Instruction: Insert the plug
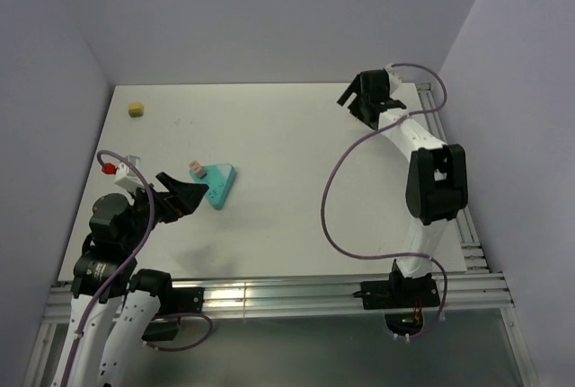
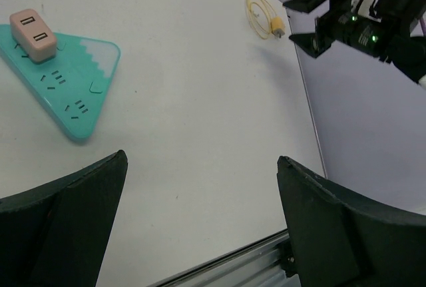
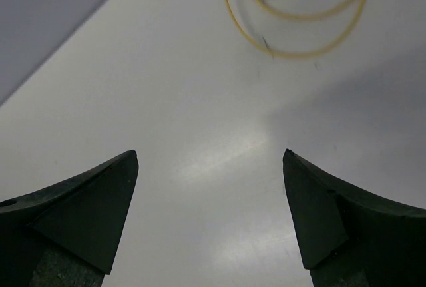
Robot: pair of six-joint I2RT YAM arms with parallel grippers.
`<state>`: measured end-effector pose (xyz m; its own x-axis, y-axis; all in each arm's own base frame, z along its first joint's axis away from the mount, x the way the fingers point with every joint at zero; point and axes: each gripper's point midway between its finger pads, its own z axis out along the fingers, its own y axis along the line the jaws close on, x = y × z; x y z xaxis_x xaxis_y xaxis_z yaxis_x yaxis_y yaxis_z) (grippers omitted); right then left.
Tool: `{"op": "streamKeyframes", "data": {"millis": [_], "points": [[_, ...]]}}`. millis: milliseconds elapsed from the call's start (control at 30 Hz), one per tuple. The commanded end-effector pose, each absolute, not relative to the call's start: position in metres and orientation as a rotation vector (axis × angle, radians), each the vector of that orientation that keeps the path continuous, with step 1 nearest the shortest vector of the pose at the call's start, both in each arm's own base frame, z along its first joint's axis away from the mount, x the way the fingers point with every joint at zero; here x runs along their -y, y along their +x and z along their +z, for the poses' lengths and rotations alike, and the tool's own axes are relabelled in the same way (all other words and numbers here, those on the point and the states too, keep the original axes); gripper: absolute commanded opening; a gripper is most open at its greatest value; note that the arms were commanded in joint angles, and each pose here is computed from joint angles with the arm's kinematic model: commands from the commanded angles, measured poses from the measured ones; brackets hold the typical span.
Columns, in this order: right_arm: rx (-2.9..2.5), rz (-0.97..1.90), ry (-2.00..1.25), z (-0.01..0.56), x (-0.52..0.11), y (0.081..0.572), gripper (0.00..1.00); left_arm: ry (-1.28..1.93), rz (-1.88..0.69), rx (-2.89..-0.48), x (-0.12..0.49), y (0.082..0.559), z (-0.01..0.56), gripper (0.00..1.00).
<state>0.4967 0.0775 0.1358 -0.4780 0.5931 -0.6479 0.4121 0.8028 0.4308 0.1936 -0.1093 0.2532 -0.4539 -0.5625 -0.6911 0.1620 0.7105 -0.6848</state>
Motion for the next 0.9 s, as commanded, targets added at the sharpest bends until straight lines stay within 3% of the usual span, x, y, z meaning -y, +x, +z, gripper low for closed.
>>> {"op": "streamKeyframes", "data": {"millis": [0,233,600,867], "points": [[-2.092,0.134,0.734,0.15,-0.044,0.535,0.95,-0.272,-0.841,-1.792,0.105,0.193,0.272,0.99],[-2.093,0.021,0.812,0.137,-0.002,0.598,0.95,-0.215,-0.869,-1.745,0.109,0.185,0.28,1.0],[-2.079,-0.063,0.95,0.11,0.078,0.612,0.94,-0.177,-0.866,-1.732,0.11,0.18,0.284,1.0],[-2.107,0.072,0.971,0.092,0.085,0.626,0.94,-0.174,-0.867,-1.737,0.111,0.179,0.283,0.99]]}}
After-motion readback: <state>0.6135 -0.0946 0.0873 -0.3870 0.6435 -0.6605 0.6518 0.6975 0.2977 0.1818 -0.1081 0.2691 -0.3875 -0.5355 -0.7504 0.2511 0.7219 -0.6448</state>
